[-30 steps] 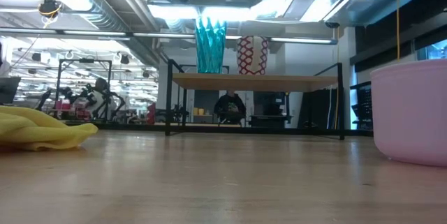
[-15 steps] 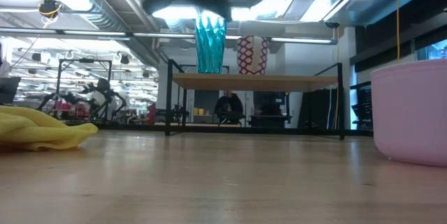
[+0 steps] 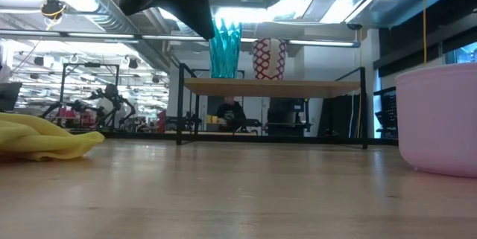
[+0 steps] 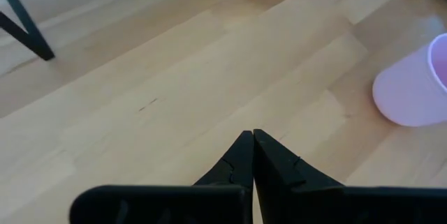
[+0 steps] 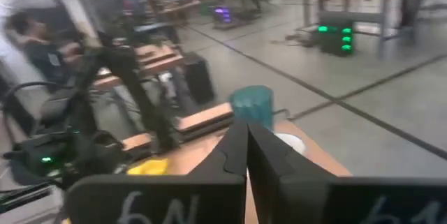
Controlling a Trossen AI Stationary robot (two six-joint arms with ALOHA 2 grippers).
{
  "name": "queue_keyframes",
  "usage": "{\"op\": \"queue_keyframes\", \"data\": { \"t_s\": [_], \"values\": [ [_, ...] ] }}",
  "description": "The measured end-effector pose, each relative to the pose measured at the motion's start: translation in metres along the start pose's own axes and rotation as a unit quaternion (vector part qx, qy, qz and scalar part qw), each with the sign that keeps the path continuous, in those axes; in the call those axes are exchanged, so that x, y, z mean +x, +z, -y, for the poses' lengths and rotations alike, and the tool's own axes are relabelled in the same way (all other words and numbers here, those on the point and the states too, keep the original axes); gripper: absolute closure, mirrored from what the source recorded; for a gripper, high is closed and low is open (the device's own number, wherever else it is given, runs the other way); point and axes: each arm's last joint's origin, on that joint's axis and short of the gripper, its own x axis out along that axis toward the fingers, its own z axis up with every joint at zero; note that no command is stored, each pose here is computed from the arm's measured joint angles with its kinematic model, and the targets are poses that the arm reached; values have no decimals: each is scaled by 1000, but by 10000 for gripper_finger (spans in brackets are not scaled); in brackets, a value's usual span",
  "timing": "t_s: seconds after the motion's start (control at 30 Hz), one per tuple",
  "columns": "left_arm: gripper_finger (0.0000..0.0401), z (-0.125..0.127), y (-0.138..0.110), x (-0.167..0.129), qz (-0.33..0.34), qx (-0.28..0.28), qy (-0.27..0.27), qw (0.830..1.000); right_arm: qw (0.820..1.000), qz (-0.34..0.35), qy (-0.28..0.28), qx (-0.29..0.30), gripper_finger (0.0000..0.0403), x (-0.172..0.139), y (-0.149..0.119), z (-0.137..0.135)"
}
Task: Stack small to large cups/mugs on shelf
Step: Put the pink cup on the shelf
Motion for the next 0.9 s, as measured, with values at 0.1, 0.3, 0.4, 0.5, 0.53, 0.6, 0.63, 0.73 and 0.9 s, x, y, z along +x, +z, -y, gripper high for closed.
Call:
{"op": "queue_keyframes", "data": {
  "t_s": [0.1, 0.3, 0.4, 0.5, 0.53, 0.6, 0.63, 0.73, 0.9],
  "values": [
    [400, -1, -1, 0, -5, -9, 5, 1000, 999, 19, 50, 1, 397, 11, -5, -8],
    [398, -3, -2, 0, -16, -33, 12, 999, 978, -12, 208, 30, 397, 44, -15, -33],
    [400, -4, -2, 0, -16, -46, 14, 999, 963, -62, 258, 46, 397, 67, -32, -53],
    [400, -4, -2, 0, -17, -53, 15, 998, 949, -88, 299, 47, 397, 76, -41, -80],
    [400, -4, -2, 0, -17, -54, 15, 998, 943, -103, 312, 53, 397, 79, -45, -89],
    [400, -4, -2, 0, -17, -54, 15, 998, 934, -141, 320, 70, 397, 82, -56, -108],
    [400, -4, -2, 0, -17, -53, 16, 998, 931, -167, 316, 75, 397, 83, -63, -118],
    [400, -5, -2, 0, -18, -51, 19, 998, 921, -256, 280, 89, 397, 74, -88, -144],
    [401, -6, -3, 0, -19, -46, 23, 998, 926, -307, 198, 92, 400, 41, -113, -177]
  ]
}}
